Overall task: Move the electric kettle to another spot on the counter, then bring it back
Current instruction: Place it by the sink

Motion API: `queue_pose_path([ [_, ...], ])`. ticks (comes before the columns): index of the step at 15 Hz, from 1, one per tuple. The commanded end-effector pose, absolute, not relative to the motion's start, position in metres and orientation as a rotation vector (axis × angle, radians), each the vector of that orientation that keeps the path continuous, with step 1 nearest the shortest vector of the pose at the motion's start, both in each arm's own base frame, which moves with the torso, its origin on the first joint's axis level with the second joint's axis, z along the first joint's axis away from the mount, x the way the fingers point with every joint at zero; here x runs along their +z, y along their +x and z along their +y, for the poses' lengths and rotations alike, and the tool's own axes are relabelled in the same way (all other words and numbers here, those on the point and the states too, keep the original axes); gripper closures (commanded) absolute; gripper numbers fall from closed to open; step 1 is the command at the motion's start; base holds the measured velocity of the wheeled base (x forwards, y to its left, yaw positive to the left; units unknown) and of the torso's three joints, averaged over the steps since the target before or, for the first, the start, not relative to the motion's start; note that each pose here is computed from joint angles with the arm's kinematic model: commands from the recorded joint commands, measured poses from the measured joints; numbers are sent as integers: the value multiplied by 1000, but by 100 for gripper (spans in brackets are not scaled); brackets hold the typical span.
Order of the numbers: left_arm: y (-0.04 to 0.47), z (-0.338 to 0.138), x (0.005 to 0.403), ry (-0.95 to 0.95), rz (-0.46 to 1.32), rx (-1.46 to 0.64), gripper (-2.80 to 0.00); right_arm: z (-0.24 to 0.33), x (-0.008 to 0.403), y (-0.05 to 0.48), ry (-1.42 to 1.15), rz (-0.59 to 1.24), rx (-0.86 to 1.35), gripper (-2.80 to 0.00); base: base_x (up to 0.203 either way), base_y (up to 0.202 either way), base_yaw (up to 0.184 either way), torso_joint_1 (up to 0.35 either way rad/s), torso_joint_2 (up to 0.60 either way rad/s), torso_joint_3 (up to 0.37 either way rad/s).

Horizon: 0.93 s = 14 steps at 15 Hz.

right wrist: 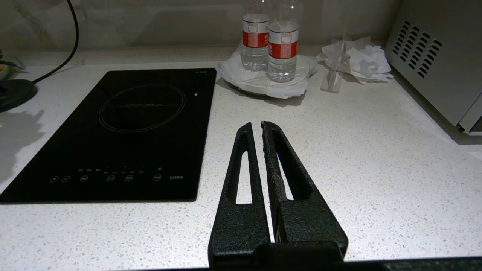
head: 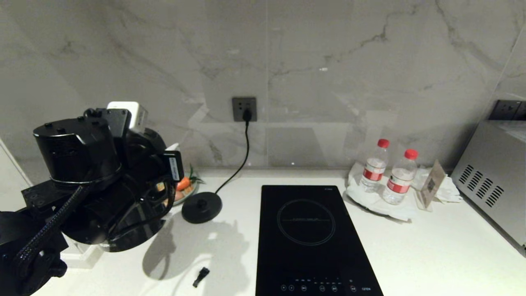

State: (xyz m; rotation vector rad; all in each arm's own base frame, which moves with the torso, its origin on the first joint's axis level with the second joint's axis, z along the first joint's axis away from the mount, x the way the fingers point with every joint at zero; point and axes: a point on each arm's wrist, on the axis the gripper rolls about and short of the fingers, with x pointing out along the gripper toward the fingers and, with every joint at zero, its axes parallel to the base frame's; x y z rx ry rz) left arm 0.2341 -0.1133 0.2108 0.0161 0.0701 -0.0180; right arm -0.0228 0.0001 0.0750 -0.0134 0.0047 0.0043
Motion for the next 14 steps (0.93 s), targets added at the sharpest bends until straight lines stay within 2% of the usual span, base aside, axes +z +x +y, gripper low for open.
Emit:
queue_pose_path([
  [1, 227, -109, 202, 18, 93, -9, 0, 0, 75, -23, -14, 5, 5, 0, 0, 0, 0, 2, 4, 34],
  [6, 194, -86, 171, 13, 186, 18, 0, 0, 75, -23, -14, 5, 5, 0, 0, 0, 0, 0, 0, 0],
  [8, 181, -79, 164, -65, 194, 28, 0, 0, 75, -23, -14, 5, 5, 0, 0, 0, 0, 0, 0, 0],
  [14, 168, -65, 144, -83, 191, 68, 0, 0, 75, -23, -14, 5, 5, 0, 0, 0, 0, 0, 0, 0],
])
